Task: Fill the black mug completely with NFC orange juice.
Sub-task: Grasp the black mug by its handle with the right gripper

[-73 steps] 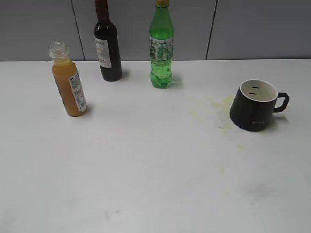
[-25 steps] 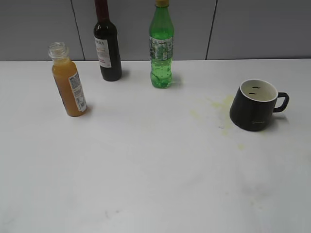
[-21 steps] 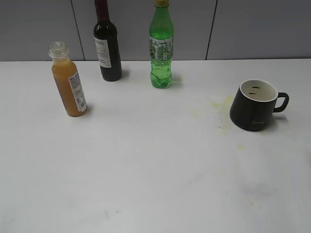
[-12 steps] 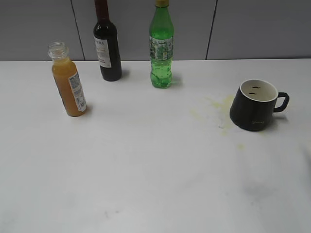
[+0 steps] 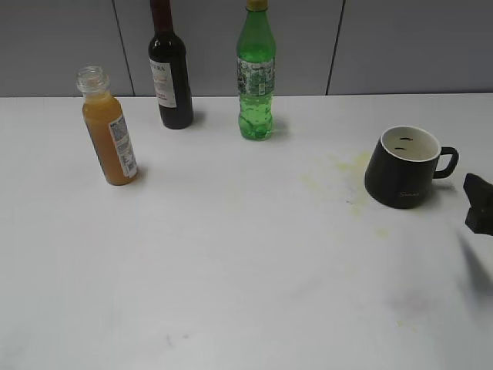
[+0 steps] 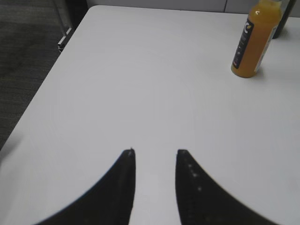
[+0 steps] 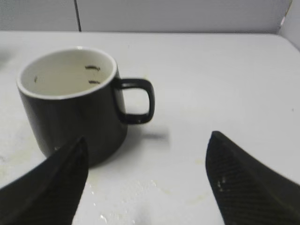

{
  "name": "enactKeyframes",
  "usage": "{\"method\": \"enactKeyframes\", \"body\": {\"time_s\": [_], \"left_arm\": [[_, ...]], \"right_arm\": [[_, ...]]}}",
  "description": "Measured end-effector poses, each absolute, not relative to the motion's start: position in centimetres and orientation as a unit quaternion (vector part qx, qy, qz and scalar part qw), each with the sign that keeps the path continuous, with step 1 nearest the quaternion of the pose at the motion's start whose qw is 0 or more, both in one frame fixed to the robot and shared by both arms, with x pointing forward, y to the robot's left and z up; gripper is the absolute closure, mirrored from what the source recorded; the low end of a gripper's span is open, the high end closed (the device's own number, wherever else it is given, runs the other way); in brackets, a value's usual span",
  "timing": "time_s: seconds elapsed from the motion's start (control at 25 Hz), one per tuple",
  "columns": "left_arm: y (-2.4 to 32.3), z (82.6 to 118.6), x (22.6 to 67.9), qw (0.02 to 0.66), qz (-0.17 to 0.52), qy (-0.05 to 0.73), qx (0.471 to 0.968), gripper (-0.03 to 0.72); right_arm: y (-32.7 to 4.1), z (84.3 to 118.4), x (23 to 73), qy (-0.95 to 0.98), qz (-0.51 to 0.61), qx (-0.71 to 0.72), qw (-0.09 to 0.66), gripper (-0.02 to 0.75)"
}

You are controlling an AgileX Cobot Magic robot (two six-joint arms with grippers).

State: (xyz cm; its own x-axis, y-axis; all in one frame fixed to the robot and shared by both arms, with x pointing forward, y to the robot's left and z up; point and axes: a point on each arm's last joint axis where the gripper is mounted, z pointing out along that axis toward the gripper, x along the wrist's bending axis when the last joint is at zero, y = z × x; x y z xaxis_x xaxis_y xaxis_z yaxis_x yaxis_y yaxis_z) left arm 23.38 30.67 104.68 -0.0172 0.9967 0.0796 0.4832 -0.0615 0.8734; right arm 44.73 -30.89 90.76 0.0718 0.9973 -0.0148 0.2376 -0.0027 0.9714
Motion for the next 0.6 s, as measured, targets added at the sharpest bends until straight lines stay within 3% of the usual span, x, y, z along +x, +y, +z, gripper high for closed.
{"method": "enactKeyframes", "body": {"time_s": [0.2, 0.6], "left_arm": [[30.7, 104.7, 23.4, 0.332, 0.387, 0.599, 0.618, 0.452], [30.7, 104.7, 23.4, 0.332, 0.387, 0.599, 0.617, 0.452]], "right_arm": [[-31.1, 88.5, 45.2, 0.553, 0.383, 0.6, 0.433, 0.147], [-32.4, 87.2, 47.6, 0.556, 0.38, 0.601, 0.43, 0.147]]}}
